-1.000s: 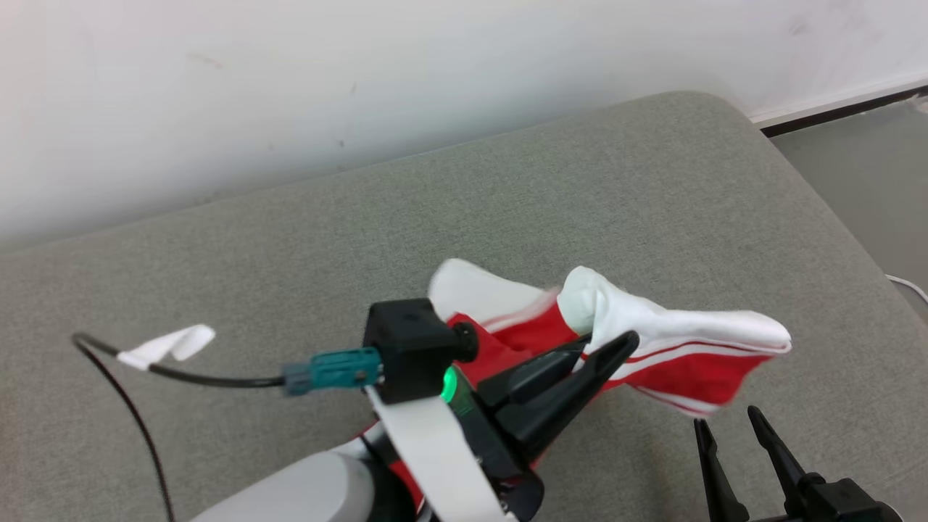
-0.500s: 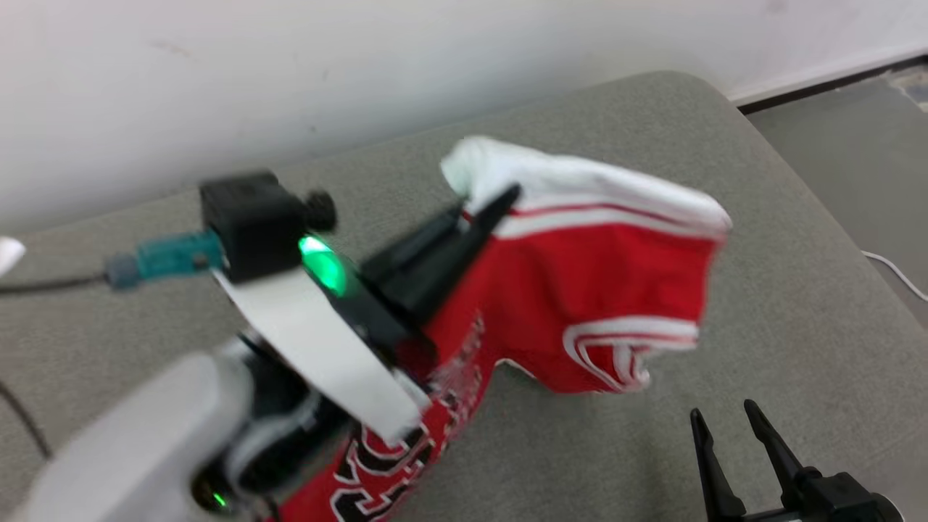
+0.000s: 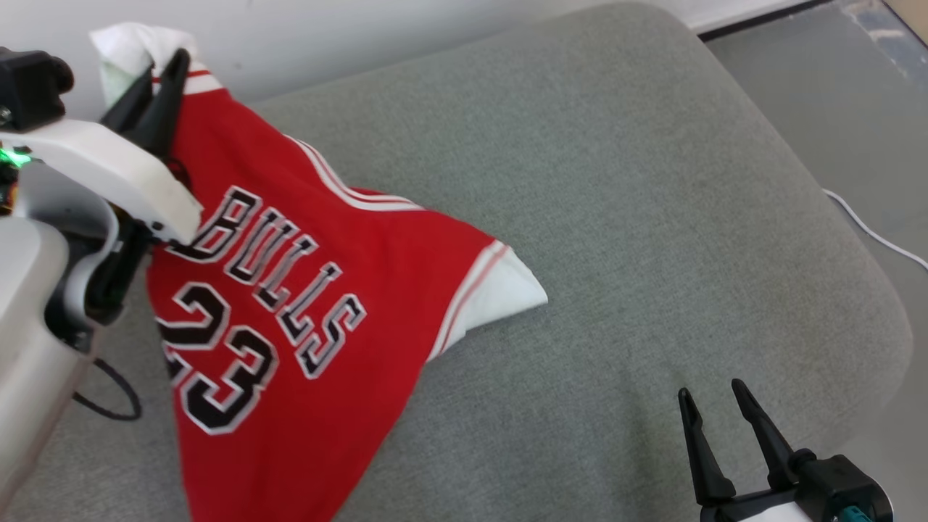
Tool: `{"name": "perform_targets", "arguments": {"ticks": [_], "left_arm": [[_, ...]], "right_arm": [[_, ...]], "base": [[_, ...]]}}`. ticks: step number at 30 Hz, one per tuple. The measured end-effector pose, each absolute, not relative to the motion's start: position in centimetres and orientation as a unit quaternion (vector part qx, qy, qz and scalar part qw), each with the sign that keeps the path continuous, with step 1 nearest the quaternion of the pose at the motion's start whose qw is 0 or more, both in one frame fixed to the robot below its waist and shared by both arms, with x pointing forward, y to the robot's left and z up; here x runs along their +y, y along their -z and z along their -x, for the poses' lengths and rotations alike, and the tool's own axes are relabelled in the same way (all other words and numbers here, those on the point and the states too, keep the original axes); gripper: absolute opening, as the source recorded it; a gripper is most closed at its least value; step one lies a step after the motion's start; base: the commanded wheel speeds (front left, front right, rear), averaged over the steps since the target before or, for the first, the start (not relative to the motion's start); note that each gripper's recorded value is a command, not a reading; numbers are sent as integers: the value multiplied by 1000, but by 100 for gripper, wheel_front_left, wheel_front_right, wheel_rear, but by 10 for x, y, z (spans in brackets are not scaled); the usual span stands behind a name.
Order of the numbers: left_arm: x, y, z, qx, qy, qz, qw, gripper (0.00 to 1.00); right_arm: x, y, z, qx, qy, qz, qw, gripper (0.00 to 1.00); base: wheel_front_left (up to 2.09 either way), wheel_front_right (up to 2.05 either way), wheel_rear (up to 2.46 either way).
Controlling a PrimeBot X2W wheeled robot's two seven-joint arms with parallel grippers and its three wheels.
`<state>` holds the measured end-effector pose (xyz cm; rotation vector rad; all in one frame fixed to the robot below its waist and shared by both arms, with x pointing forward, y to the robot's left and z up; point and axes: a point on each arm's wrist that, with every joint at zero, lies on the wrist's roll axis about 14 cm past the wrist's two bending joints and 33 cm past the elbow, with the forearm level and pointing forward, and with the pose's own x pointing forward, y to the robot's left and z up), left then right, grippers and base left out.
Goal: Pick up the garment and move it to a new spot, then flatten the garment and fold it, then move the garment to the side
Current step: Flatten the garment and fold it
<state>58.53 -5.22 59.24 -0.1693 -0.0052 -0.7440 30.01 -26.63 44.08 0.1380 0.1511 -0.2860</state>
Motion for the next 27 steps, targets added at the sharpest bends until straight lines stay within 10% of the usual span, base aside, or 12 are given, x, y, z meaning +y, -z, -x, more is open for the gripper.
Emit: {"name": "perform_targets", "arguments": {"ticks": [12,16,17,27], "left_arm": [[-31,-559,-648,-75,295,29,952,0],[-25,-552,-654,-68,279,17,958,52],[-25,-548,-652,-62,280,16,958,96],[-16,-517,-629,-9,278,-32,960,100]], "right_arm": [[-265,-429,-310,97,141,-71,983,100],[-263,-430,-313,94,137,-74,983,100],[-263,-431,-313,93,136,-75,984,100],[-258,-438,-312,77,129,-82,985,100]], "base": [[0,0,0],[0,0,0],[0,0,0],[0,0,0]]}}
